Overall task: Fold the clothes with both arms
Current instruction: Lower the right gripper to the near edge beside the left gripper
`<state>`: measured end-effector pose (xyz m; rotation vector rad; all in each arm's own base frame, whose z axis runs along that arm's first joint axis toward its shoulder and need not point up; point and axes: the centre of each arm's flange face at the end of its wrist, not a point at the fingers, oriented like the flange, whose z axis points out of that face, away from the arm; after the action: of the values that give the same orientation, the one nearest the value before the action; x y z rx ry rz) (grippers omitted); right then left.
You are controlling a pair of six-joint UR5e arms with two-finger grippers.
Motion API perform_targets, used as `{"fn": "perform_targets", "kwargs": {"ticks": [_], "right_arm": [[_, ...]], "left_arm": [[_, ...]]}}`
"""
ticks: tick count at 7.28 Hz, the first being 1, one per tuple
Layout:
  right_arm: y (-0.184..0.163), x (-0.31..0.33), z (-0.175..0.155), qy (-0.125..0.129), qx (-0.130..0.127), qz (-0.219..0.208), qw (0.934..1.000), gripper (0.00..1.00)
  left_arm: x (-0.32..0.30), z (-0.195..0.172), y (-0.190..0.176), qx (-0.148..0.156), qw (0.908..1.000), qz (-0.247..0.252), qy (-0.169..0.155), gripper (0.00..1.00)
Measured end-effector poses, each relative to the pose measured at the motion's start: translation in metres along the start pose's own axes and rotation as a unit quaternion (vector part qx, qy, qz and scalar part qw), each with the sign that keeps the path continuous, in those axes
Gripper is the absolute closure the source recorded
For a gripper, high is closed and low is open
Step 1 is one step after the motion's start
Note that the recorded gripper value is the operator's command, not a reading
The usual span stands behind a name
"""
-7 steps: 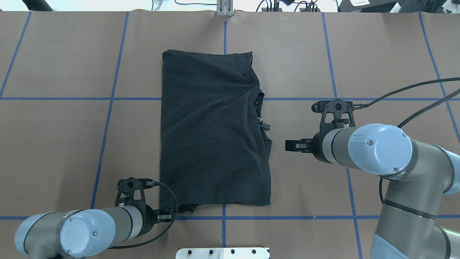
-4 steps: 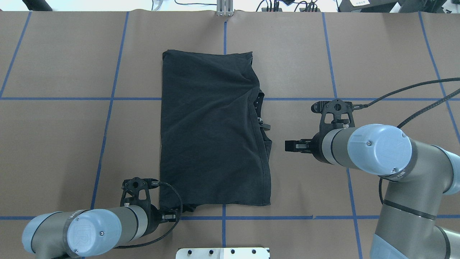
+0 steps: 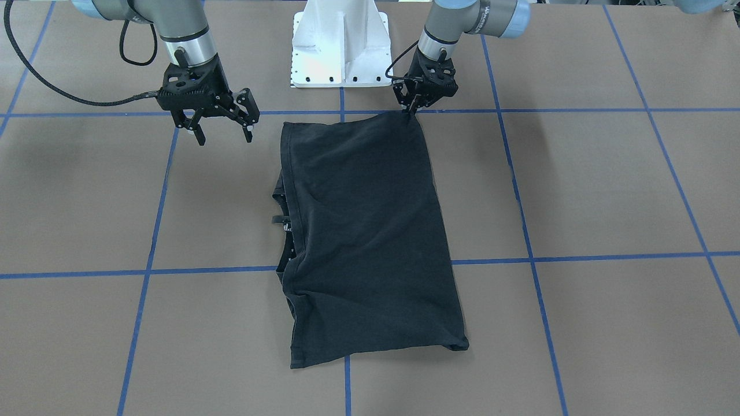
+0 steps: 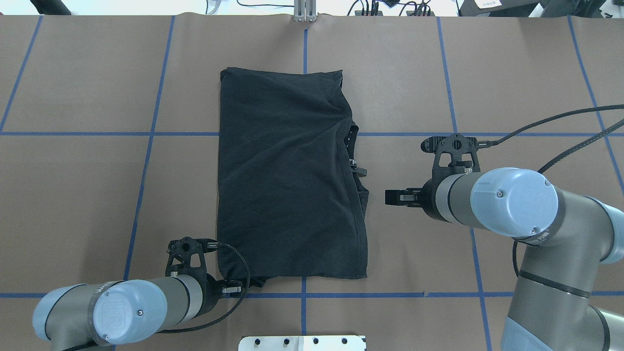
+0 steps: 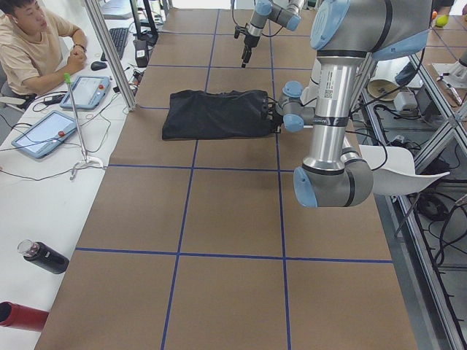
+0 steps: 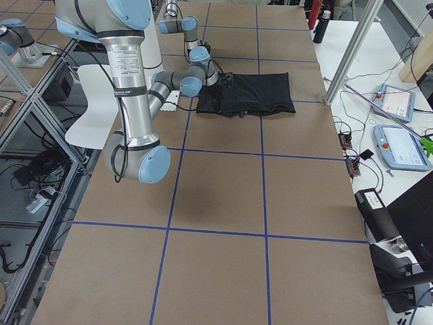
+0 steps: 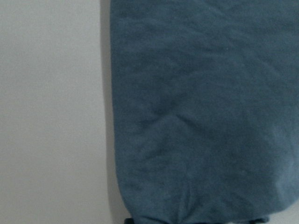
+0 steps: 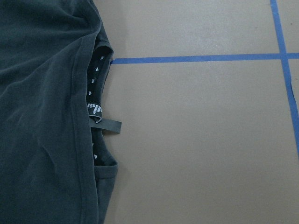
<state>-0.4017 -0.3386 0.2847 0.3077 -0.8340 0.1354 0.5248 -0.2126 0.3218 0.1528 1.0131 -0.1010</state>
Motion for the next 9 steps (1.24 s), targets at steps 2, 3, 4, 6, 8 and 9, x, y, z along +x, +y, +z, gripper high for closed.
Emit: {"fn": "perform_targets", "kwargs": {"ticks": [2,3,4,6,8,9], "right_arm": [[0.001,-0.001,0.000,0.000,0.000,-0.001,1.0000,0.00],[0.006,-0.003,0.002,0.000,-0.003,0.003,1.0000,0.01],[0.017,-0.009,0.006,0.000,-0.004,0.020,0.9998,0.02],[0.058,-0.038,0.017,-0.003,0.017,0.081,0.9966,0.02],[0.080,-0.073,0.039,-0.005,0.041,0.108,0.9933,0.04],[0.084,-0.086,0.049,-0.007,0.056,0.110,0.9923,0.04]], "left_arm": [[-0.006,-0.004,-0.011,0.010,0.9999,-0.005,-0.002,1.00],[-0.011,-0.009,-0.017,0.014,0.9999,-0.007,-0.003,1.00],[-0.014,-0.015,-0.019,0.016,0.9998,-0.007,-0.001,1.00],[-0.013,-0.019,-0.021,0.017,0.9998,-0.008,0.002,1.00],[-0.013,-0.020,-0.021,0.017,0.9998,-0.009,0.003,1.00],[-0.013,-0.020,-0.021,0.017,0.9998,-0.009,0.003,1.00]]}}
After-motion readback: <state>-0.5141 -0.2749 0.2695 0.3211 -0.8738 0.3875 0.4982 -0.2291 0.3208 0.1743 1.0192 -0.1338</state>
